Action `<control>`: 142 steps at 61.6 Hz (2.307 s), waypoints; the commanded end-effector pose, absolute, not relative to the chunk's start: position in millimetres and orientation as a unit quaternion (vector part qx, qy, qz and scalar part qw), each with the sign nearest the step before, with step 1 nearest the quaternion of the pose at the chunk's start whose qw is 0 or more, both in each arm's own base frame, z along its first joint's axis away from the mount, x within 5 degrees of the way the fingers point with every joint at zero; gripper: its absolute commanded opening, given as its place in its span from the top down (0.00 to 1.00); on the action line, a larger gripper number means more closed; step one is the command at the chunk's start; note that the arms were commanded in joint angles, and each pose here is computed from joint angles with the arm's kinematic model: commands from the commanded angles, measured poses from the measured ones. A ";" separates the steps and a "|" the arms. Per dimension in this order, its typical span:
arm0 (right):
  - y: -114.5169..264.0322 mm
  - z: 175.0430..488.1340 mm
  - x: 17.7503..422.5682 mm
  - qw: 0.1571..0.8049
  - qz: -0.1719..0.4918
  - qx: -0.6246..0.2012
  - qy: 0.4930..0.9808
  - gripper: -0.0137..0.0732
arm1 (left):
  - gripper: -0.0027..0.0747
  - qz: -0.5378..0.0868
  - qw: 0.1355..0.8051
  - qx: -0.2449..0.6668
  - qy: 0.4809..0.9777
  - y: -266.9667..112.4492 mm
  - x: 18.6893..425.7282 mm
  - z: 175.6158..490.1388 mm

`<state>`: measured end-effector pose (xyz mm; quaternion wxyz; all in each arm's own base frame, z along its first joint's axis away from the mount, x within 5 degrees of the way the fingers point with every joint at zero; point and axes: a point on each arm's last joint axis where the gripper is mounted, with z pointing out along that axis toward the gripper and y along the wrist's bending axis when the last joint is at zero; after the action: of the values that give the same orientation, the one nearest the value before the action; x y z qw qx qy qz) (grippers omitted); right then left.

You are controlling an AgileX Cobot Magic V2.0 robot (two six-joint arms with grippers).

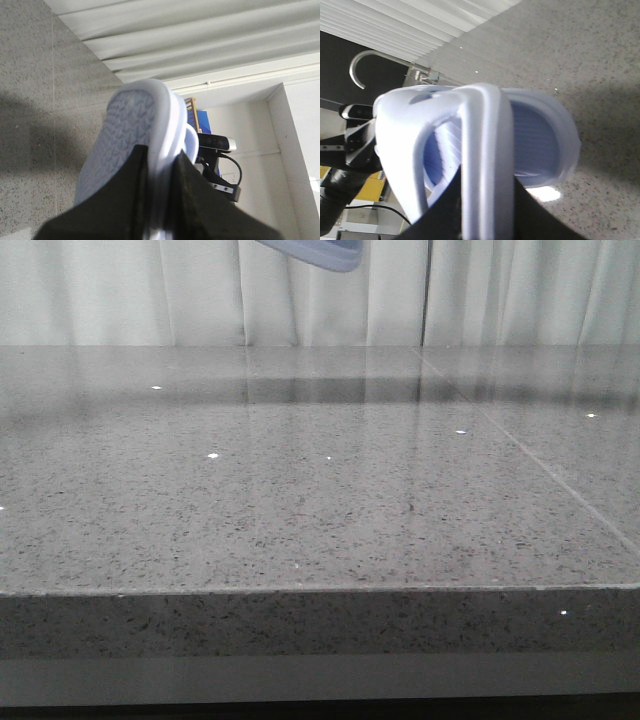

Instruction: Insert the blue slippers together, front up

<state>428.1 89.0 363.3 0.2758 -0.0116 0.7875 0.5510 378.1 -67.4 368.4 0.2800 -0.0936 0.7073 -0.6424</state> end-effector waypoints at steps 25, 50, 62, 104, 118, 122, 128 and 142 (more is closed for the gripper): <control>86.8 401.6 394.1 0.231 0.586 -0.082 0.772 0.53 | 0.99 -0.712 0.227 0.016 0.665 -91.4 343.5 404.4; 76.3 394.9 396.5 0.232 0.554 -0.072 0.797 0.42 | 0.99 -0.708 0.236 0.020 0.666 -89.1 344.1 404.2; 65.1 394.8 397.8 0.235 0.552 -0.062 0.798 0.40 | 0.99 -0.706 0.240 0.016 0.666 -84.7 345.2 404.1; 46.2 399.4 399.0 0.253 0.535 -0.051 0.804 0.24 | 0.99 -0.688 0.256 0.004 0.679 -69.1 349.4 400.2; 42.2 409.3 398.3 0.266 0.501 -0.055 0.822 0.24 | 0.99 -0.676 0.257 0.006 0.691 -69.1 350.0 397.3; 42.3 411.9 398.0 0.269 0.501 -0.055 0.821 0.24 | 0.99 -0.675 0.257 0.006 0.691 -69.1 350.0 397.1; 42.3 413.8 397.6 0.271 0.500 -0.056 0.820 0.24 | 0.99 -0.675 0.257 0.006 0.691 -69.1 350.0 397.1; 31.0 418.9 394.8 0.283 0.496 -0.047 0.820 0.24 | 0.99 -0.662 0.255 0.011 0.705 -69.3 349.7 393.7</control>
<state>423.0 32.1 379.0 0.2734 -0.0031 0.8383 0.4718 368.1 -66.1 360.7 0.2496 -0.0309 0.7415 -0.6220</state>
